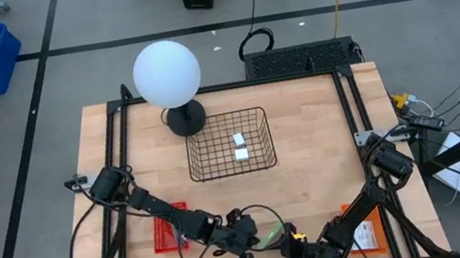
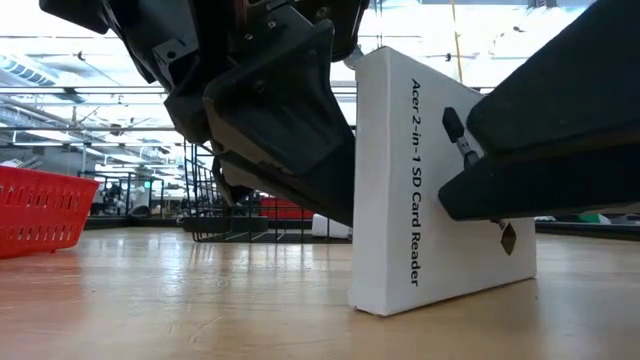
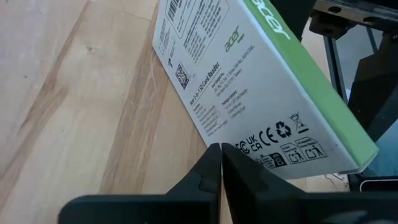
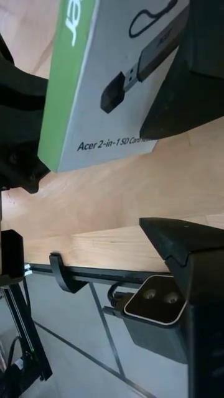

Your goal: Pick and place items into bin

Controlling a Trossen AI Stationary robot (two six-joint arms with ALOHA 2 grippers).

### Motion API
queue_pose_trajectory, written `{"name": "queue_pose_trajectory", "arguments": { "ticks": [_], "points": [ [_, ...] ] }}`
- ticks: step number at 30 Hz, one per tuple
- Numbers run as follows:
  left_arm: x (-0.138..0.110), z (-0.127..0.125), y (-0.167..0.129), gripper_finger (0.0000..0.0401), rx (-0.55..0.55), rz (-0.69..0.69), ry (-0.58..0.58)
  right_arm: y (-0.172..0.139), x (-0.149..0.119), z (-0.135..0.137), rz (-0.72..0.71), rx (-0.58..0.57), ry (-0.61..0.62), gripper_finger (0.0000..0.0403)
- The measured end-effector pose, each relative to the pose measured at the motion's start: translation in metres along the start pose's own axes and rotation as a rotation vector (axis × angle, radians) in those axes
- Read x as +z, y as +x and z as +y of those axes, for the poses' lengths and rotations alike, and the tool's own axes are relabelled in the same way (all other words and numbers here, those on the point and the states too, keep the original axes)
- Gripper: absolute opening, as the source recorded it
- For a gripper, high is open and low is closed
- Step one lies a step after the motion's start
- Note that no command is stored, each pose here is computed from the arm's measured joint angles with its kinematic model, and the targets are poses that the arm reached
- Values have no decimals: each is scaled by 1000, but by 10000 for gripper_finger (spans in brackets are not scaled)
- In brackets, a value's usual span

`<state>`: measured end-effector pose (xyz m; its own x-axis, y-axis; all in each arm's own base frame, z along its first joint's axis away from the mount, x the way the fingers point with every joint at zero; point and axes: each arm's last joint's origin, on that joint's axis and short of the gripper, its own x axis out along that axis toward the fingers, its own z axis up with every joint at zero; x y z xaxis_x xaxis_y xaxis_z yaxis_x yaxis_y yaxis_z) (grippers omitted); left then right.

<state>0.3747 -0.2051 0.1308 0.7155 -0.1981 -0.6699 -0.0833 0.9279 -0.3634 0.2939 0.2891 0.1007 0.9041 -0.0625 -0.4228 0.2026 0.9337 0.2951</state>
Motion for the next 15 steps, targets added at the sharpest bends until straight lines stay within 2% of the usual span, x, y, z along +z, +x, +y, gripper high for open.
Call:
{"name": "queue_pose_trajectory", "arguments": {
  "ticks": [5, 11, 15],
  "points": [
    [0, 0, 0, 4, 0, 0, 6, -3, -2, 3, 7, 14, -4, 210],
    [0, 0, 0, 24, 4, 4, 7, -16, 2, 12, 14, 68, -64, 210],
    [0, 0, 0, 23, 3, 3, 15, -25, 10, 18, -1, 94, -114, 210]
  ]
}}
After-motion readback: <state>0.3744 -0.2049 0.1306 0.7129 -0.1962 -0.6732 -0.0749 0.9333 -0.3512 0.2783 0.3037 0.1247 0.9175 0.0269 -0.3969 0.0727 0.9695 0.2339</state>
